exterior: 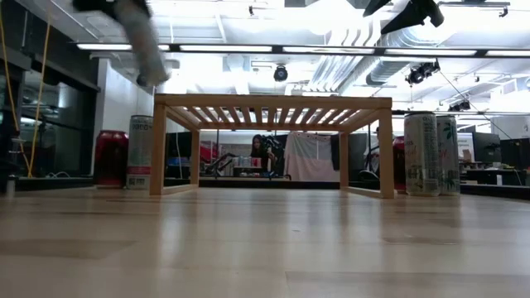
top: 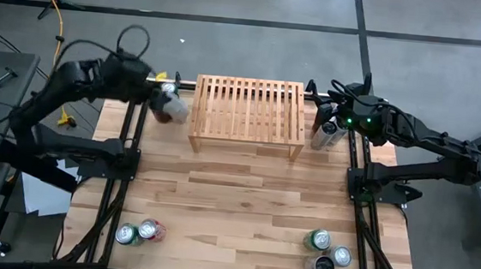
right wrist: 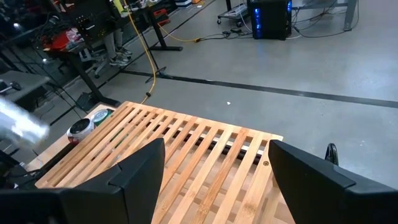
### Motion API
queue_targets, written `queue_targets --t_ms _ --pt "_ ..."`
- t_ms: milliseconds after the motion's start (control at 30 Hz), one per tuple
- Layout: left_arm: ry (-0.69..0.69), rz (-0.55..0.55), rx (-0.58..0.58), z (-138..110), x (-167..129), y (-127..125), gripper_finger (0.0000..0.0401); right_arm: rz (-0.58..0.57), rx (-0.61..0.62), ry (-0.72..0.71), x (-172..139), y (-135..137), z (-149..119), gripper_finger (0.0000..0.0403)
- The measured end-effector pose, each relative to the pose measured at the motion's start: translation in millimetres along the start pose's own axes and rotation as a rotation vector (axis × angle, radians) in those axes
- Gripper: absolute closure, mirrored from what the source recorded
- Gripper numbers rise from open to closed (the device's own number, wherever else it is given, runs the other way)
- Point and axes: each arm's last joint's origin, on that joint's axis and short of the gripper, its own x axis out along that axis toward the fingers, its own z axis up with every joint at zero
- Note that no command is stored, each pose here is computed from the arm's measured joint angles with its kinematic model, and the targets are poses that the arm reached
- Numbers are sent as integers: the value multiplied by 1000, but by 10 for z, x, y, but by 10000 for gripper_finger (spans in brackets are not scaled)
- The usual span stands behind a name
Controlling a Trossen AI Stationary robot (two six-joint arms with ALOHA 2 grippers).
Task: Place canned beverage on shelf
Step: Put the left white yellow soda can on the shelf
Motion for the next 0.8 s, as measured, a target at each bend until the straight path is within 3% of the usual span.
queue_targets --t_ms 200,400,667,800 --pt "-116 98 270 596 137 -370 163 0 16 0 -1 -1 1 130" --pt "-46 160 429 1053 619 -537 163 0 49 0 -1 -1 1 130" --pt "185 186 418 1235 1188 -351 163 0 57 0 -1 -1 0 130" --pt "224 215 381 1299 1334 -218 163 0 57 0 -1 0 0 130"
